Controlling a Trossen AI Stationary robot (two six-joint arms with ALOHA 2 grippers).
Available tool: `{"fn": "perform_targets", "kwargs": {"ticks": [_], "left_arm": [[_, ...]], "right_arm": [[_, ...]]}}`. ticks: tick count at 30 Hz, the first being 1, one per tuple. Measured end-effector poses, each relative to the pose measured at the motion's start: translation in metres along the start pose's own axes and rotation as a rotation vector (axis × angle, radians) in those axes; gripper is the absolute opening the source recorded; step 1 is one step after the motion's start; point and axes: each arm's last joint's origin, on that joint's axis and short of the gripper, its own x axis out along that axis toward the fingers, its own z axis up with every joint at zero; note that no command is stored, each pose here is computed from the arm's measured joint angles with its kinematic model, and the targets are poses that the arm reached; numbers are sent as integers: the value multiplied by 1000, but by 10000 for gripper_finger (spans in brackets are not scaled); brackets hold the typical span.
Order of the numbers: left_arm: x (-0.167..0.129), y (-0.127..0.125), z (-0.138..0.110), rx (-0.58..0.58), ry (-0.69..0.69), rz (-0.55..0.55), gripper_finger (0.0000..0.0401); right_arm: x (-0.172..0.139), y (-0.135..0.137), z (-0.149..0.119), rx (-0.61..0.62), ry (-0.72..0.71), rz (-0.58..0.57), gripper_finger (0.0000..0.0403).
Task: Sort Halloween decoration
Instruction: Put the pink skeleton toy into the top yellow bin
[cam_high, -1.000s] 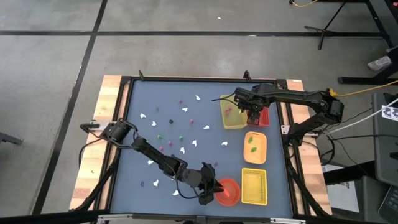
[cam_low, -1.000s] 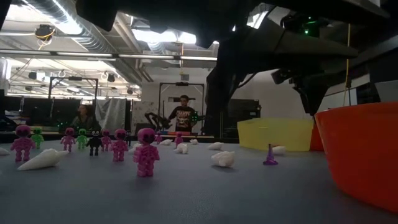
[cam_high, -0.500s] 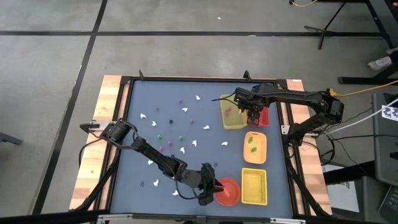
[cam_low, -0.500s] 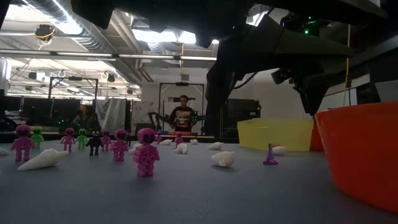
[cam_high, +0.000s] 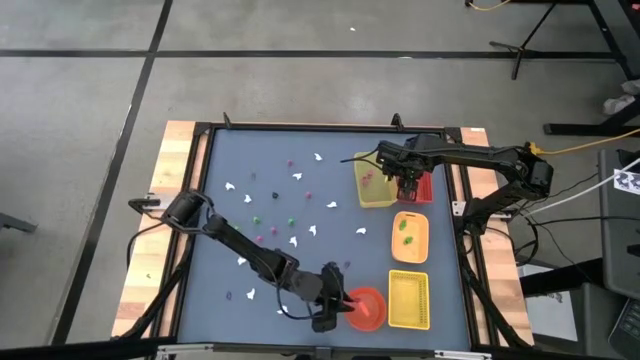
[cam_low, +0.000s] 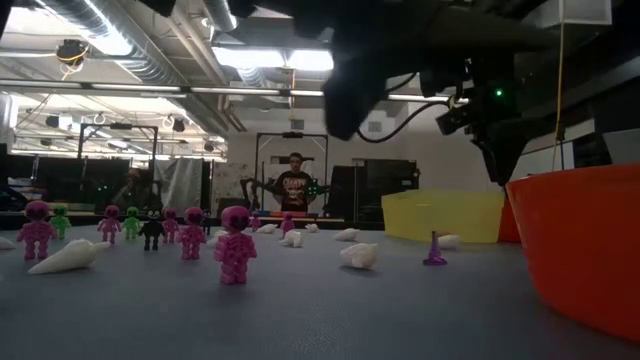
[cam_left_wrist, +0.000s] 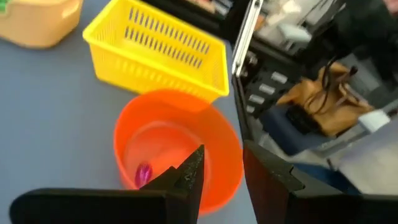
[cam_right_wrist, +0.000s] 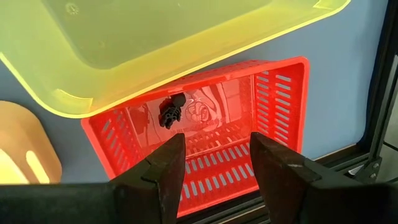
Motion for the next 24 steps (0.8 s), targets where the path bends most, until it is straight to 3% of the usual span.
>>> {"fn": "perform_targets", "kwargs": {"ticks": [9, 14, 24], "left_arm": [[-30, -3, 12, 29, 148, 121, 96], [-37, -1, 3, 51, 247, 188, 96], [-47, -1, -19, -17, 409, 298, 96]], "right_arm": [[0, 0, 0, 1, -3, -1, 179], [0, 0, 0, 1, -3, -1, 179], [0, 0, 1, 2, -6, -2, 179]]}}
